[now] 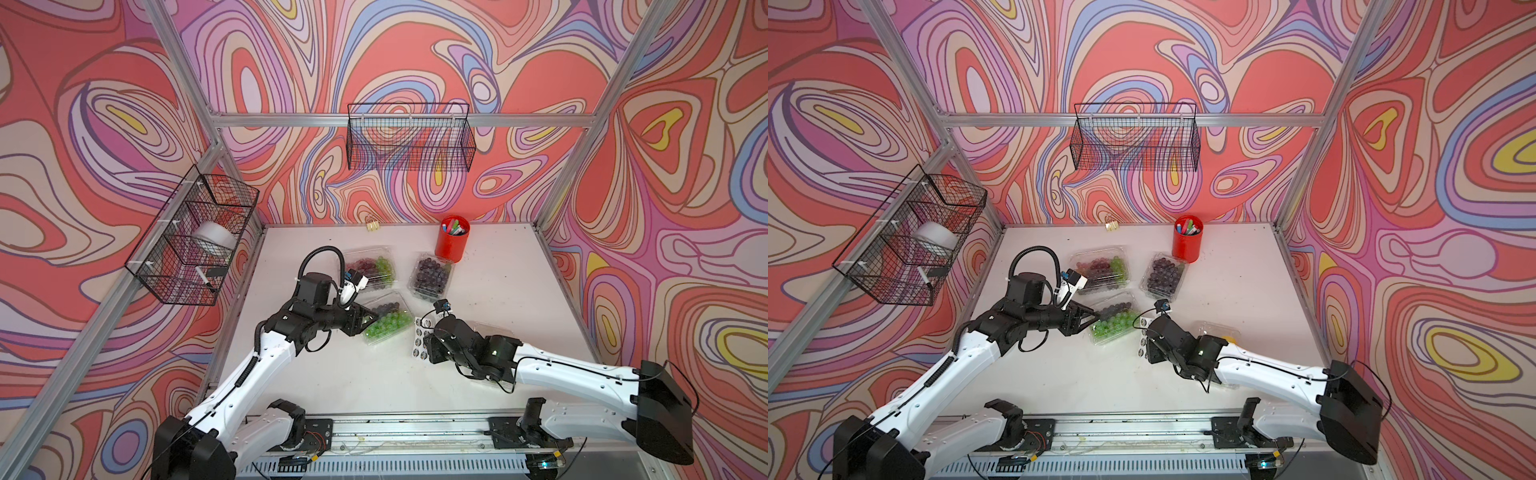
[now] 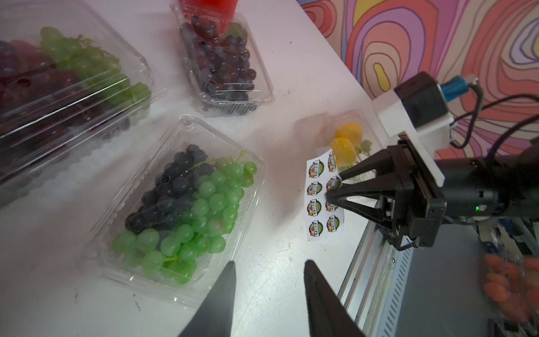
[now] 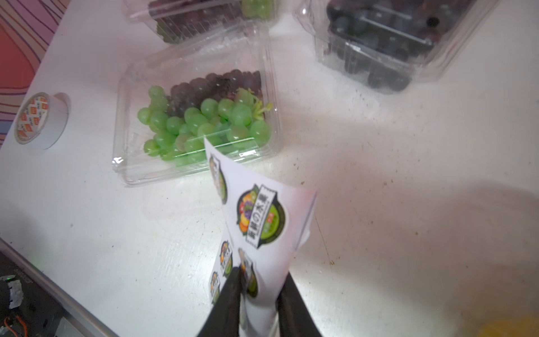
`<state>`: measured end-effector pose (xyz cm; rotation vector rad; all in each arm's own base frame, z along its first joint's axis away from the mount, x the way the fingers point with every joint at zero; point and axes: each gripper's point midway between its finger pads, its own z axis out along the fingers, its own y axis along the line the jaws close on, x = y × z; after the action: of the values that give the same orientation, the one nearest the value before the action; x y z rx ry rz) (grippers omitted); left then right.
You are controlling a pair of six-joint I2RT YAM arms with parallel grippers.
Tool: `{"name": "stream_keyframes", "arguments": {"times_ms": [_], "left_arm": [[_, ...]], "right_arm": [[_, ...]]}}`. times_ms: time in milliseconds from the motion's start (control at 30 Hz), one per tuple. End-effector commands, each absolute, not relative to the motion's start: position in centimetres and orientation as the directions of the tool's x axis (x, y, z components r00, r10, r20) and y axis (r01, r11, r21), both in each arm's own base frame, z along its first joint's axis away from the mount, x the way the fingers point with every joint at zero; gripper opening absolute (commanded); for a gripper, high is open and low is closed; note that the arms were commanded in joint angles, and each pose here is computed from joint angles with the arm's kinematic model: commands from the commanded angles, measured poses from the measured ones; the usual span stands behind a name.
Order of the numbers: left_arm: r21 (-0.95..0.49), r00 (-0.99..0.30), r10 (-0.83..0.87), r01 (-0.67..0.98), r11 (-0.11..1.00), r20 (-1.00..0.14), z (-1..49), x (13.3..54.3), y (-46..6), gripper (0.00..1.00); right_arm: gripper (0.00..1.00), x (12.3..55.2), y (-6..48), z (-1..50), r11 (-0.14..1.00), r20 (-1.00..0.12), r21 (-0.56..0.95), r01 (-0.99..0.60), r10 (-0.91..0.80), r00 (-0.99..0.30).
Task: Label fruit boxes
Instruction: Pick up the label sticker from the center of the board.
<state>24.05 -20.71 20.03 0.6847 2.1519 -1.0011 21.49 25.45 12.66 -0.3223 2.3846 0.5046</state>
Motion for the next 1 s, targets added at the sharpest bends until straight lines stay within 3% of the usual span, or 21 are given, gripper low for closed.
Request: {"name": "stream_keyframes", "arguments": {"times_ms": [0, 300, 633, 967], "left_arm": [[-0.311, -0.391, 0.164, 0.875, 0.370, -0.906, 23.9, 22.7, -22.5, 0.37], [-0.277, -0.300, 0.239, 0.953, 0.125, -0.924, 23.7, 19.4, -24.4, 0.33], [-0.261, -0.272, 0.261, 0.962, 0.077, -0.926, 23.1, 20.1, -25.6, 0.35], [-0.256, -0.256, 0.273, 0.966, 0.037, -0.927, 23.0, 20.1, -26.8, 0.29]], "right_arm": [[0.24, 21.6, 26.5, 14.4, 0.856, -0.718, 0.241, -0.458, -0.160, -0.678], [0.23, 21.9, 28.8, 17.6, 0.763, -0.807, 0.190, -0.618, -0.237, -0.541], [0.22, 21.8, 30.4, 20.5, 0.681, -0.881, 0.135, -0.720, -0.249, -0.401], [0.22, 21.7, 31.3, 21.5, 0.644, -0.898, 0.125, -0.755, -0.250, -0.363]]}}
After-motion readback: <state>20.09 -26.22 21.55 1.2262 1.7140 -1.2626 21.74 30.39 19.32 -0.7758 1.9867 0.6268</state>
